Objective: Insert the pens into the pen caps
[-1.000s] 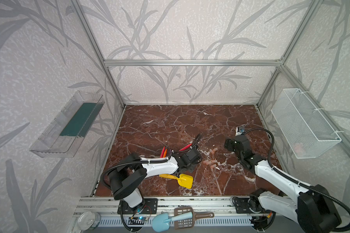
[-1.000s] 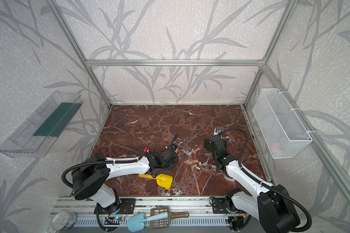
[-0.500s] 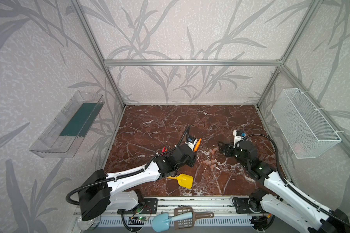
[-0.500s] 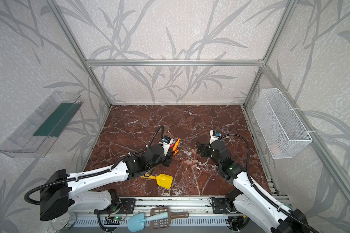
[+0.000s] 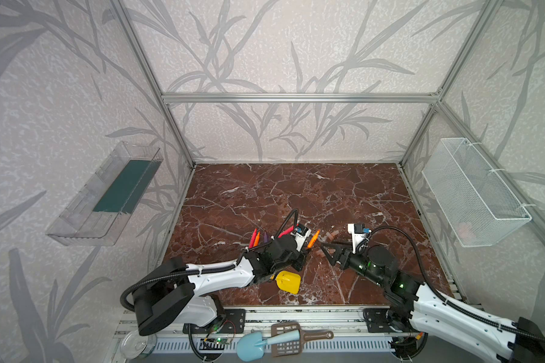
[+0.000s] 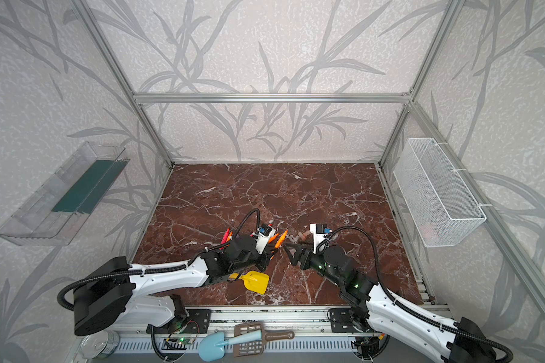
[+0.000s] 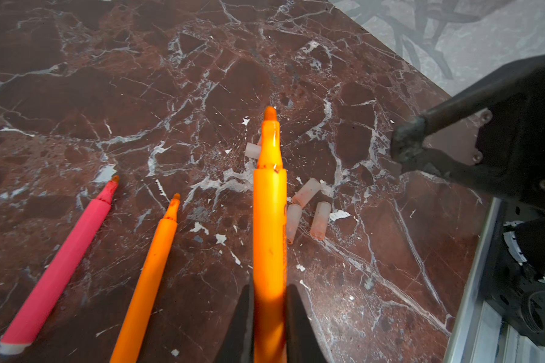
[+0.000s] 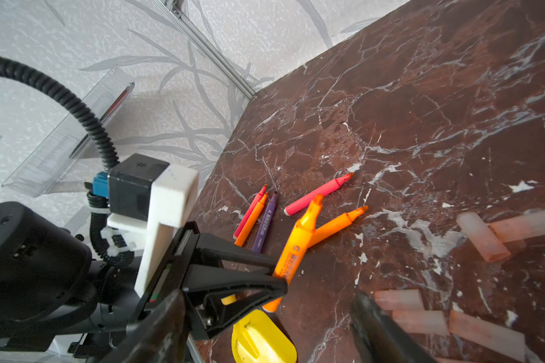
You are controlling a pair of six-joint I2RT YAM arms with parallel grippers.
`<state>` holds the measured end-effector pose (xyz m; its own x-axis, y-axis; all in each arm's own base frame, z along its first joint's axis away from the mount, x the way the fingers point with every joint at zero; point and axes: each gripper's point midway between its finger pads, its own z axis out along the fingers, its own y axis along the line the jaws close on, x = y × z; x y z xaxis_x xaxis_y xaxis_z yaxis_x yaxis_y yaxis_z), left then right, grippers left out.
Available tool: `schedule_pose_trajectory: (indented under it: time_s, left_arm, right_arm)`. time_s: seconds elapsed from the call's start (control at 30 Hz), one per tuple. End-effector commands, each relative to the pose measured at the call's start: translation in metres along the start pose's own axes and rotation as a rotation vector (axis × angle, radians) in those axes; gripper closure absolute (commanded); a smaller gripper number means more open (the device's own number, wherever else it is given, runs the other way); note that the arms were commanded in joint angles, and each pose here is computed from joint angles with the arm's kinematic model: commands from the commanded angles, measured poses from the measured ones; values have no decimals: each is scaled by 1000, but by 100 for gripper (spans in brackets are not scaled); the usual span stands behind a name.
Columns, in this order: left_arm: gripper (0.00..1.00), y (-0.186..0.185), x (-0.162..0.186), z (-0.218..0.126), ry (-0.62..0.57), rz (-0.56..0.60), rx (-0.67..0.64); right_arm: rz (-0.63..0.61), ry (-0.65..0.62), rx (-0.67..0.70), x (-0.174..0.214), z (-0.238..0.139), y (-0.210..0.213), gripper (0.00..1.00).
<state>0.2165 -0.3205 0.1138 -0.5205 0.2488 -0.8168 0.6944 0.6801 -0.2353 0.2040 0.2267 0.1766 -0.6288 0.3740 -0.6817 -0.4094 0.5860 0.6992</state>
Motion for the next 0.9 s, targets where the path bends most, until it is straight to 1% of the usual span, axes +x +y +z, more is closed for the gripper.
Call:
schedule_pose_trajectory:
  time_s: [0.0, 0.1, 0.23, 0.33, 0.4, 0.6, 0.77, 0.87]
  left_arm:
    - [100, -19, -29, -9, -103, 25, 83]
    - [100, -20, -30, -15, -116, 31, 89]
    - [100, -18, -26, -21, -112, 36, 88]
    - [100, -16, -24, -24, -112, 37, 82]
    - [100, -17, -23, -25, -111, 38, 87]
    - [100, -17, -19, -23, -82, 46, 87]
    - [100, -19, -18, -28, -96, 51, 107]
    - [100, -20, -18, -30, -100, 52, 111]
  right_arm:
    - [38, -74, -7, -15, 4, 6, 18]
    - [50, -73, 2, -14, 10, 5, 20]
    - [52, -58, 6, -14, 22, 10, 25]
    - [49, -37, 0, -14, 35, 17, 37]
    - [48, -27, 1, -14, 42, 20, 41]
    - [46, -41, -8, -23, 52, 30, 44]
    - [53, -22, 15, -19, 60, 28, 60]
    - [64, -10, 31, -15, 66, 25, 67]
